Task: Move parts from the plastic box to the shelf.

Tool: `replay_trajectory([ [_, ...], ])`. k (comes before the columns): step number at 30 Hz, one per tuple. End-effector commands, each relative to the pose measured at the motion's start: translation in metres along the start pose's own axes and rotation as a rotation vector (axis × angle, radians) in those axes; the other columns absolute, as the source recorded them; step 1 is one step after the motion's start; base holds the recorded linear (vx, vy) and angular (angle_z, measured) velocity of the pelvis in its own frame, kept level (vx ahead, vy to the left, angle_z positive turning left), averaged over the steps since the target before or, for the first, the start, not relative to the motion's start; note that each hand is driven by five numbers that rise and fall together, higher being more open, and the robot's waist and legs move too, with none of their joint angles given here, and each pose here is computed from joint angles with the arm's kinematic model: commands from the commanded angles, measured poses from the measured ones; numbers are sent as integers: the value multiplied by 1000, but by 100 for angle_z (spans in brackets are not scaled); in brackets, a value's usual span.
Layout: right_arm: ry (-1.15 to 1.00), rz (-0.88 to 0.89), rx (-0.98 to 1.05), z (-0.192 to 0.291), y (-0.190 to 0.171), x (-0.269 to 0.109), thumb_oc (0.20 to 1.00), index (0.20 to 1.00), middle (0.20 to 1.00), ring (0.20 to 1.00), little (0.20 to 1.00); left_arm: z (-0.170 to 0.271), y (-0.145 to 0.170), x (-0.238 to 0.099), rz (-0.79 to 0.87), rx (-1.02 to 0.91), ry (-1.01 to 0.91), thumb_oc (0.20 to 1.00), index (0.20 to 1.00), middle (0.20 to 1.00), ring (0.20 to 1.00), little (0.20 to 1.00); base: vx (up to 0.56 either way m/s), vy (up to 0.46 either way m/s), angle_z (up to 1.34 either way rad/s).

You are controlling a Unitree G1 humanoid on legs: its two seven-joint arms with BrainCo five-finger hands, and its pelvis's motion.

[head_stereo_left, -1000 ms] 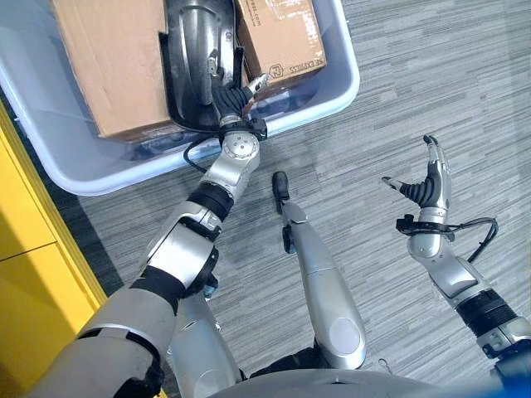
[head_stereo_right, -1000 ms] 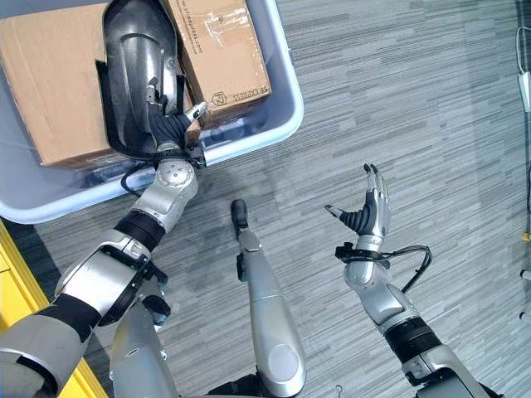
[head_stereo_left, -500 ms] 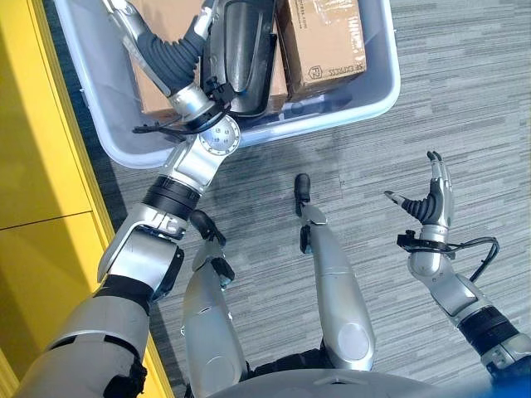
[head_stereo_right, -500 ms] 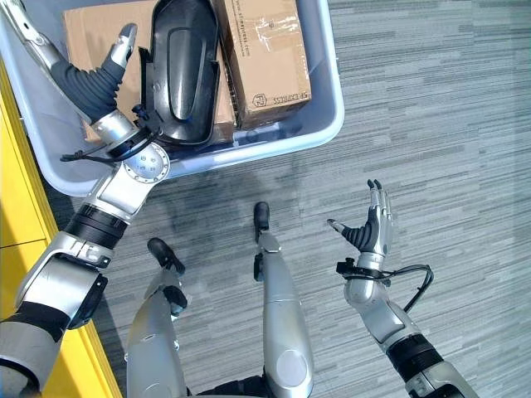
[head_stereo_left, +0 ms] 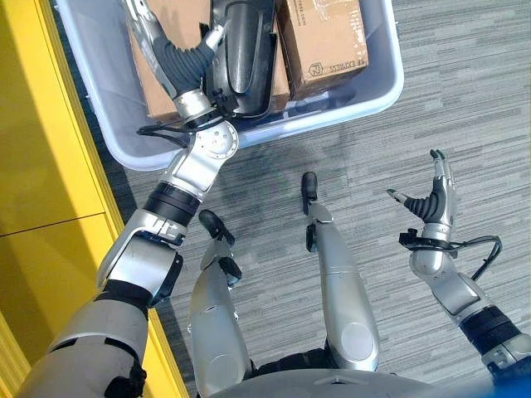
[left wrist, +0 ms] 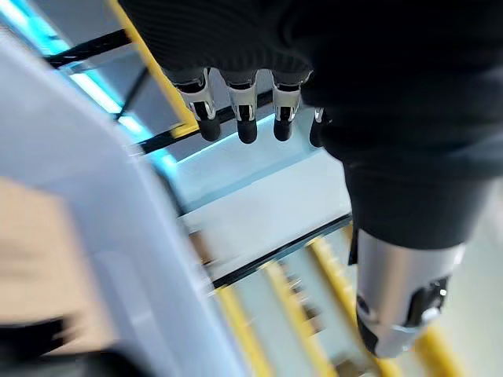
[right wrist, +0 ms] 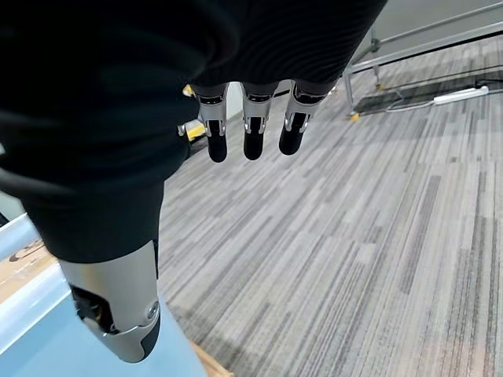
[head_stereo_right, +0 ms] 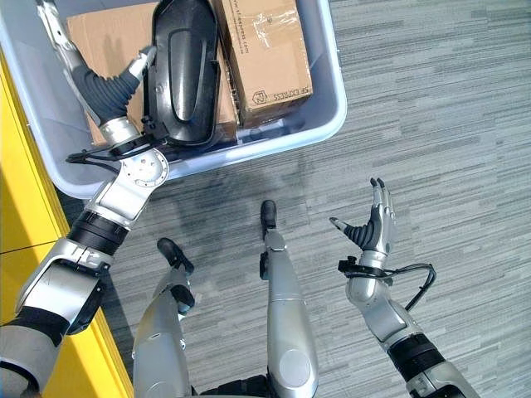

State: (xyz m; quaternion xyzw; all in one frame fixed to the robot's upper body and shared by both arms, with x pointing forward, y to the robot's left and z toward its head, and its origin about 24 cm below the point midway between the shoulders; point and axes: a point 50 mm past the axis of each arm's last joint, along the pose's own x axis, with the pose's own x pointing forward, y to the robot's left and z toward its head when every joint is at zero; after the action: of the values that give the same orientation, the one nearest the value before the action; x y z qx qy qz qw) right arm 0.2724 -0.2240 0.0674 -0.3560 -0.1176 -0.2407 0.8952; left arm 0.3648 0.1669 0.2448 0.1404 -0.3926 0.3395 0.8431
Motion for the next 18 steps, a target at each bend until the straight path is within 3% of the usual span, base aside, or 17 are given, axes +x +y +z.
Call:
replay_trajectory([
  [1,-28,-42,-20,-3,-14,6,1000,1000,1000,1000,1000,-2,6,17,29,-33,51,1000,1000,1000,1000,1000,0,0,0],
  [9,-21,-25,-13,0,-5,10,1000,1000,1000,1000,1000,-41,13,14,130,-39,369,1000,1000,1000,1000,1000,9,-6,-3],
  [18,-5,-24,-4,0,-1,14,1000,1000,1000,1000,1000,-56,22,25,163,44,471,1000,1000,1000,1000,1000,0,0,0],
])
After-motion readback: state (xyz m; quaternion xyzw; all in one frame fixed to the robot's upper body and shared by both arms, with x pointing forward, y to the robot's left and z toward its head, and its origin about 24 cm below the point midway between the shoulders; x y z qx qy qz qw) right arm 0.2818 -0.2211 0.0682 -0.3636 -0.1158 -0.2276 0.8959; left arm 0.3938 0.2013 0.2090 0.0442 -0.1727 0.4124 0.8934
